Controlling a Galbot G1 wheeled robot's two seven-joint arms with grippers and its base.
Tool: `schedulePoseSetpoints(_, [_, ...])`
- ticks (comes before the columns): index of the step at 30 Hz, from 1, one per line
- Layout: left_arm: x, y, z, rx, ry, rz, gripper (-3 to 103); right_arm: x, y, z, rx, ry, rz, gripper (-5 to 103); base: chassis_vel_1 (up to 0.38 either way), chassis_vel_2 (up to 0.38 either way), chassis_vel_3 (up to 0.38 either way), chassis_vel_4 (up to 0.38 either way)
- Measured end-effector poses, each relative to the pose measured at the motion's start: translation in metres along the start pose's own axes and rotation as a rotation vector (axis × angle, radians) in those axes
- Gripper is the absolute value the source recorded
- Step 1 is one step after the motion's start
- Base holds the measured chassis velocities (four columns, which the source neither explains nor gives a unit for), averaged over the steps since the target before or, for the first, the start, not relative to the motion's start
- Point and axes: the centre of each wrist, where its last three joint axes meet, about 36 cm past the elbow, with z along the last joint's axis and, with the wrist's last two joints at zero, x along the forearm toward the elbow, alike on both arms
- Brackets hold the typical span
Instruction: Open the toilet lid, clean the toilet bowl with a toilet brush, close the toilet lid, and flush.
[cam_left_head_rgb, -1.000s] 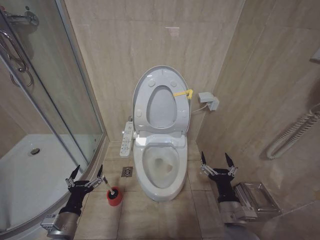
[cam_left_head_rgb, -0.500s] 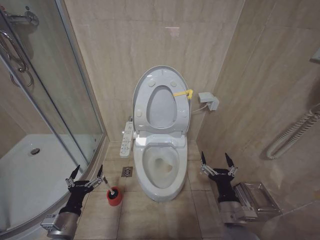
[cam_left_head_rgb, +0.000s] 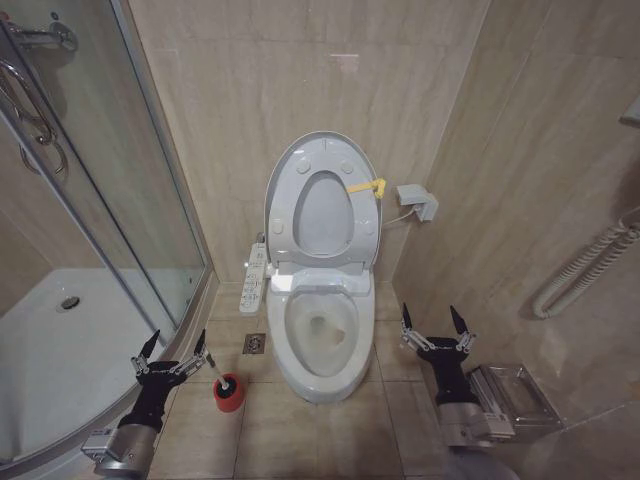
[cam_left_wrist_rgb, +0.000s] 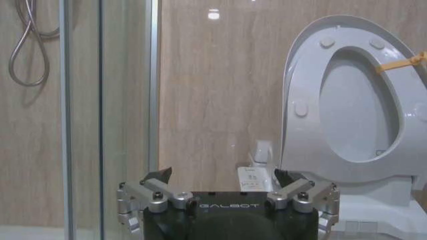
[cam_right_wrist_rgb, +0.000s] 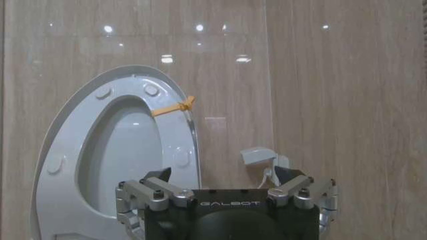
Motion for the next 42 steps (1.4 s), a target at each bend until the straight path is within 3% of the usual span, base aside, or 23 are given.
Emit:
schedulePoseSetpoints(20, [0.0,-0.001,0.0,0.0,0.004,-0.002,100,0.0,0.0,0.0,0.0,0.0,0.0,100,0.0,0.0,0.0,0.0])
schedulePoseSetpoints(27, [-0.015,-0.017,-0.01,-0.008,0.074,-0.073,100,0.0,0.0,0.0,0.0,0.0,0.0,100,0.0,0.0,0.0,0.0])
schedulePoseSetpoints(34, [-0.008,-0.021,-0.013,-0.027,0.042,-0.08,100,0.0,0.0,0.0,0.0,0.0,0.0,100,0.0,0.0,0.0,0.0])
schedulePoseSetpoints(42, [0.007,-0.03,-0.058,-0.082,-0.054,-0.046,100,0.0,0.0,0.0,0.0,0.0,0.0,100,0.0,0.0,0.0,0.0])
